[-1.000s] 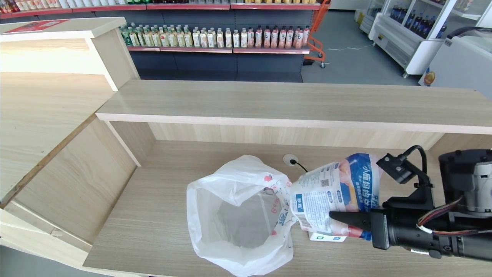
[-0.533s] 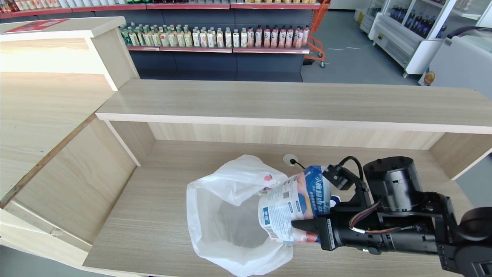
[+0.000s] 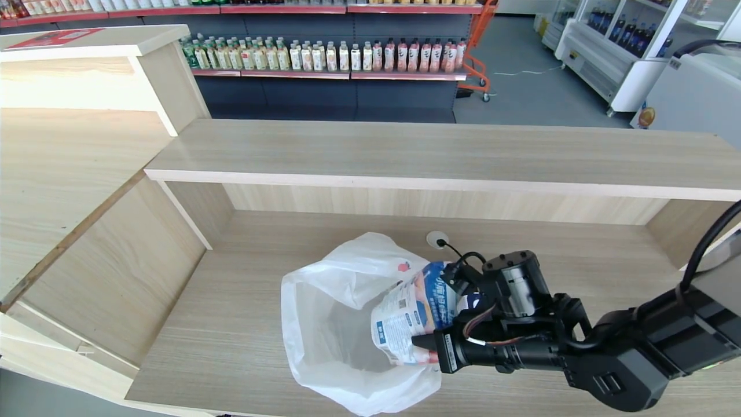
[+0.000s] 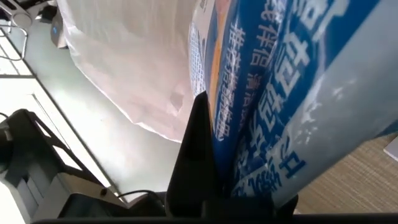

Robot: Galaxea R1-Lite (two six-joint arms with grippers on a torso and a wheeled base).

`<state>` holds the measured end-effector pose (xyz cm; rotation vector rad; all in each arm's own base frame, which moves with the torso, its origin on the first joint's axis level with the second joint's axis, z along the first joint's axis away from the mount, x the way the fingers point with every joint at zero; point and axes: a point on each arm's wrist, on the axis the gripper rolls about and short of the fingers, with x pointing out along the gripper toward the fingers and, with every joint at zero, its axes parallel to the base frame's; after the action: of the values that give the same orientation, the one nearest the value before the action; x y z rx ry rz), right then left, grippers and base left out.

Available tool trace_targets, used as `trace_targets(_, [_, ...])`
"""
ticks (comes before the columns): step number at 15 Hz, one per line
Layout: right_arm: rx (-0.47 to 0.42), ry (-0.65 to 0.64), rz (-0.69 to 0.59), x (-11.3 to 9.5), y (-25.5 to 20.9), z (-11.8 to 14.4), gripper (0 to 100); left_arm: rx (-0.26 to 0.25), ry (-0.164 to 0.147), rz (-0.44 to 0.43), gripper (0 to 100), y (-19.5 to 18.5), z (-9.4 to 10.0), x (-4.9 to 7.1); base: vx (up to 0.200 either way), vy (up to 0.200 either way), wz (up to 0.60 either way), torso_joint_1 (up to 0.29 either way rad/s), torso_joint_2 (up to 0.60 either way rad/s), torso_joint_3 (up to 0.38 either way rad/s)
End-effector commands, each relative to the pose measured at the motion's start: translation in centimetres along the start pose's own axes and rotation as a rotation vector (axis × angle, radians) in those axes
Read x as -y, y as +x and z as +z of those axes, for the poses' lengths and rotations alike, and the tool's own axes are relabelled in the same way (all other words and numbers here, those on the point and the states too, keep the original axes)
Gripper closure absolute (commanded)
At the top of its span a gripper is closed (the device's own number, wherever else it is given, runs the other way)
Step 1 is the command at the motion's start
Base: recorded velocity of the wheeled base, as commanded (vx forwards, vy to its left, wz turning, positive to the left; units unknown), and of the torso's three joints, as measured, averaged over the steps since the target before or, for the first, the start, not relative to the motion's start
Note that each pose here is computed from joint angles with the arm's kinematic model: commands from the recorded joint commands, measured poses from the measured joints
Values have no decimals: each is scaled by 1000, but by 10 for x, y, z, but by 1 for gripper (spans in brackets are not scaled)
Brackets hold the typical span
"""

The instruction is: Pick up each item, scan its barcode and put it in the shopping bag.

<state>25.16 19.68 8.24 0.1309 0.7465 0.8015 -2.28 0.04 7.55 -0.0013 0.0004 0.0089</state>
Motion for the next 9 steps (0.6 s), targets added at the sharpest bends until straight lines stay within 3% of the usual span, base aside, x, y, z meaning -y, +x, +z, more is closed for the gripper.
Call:
trace_targets(1, [-31,8,-10,6,13,-5,100,0,0,0,0,0,0,0,0,0,0,0,0,0])
trace_targets(2, [-23,-11,-20,6,15,-3,0,0,1,0,0,0,0,0,0,0,0,0,0,0])
trace_targets(5, [49,-17,-8,2,-1,12,0,0,0,0,0,0,0,0,0,0,0,0,0,0])
trace_targets(9, [179,126,70,-15,-47,36,0,0,0,-1,0,0,0,0,0,0,0,0,0,0])
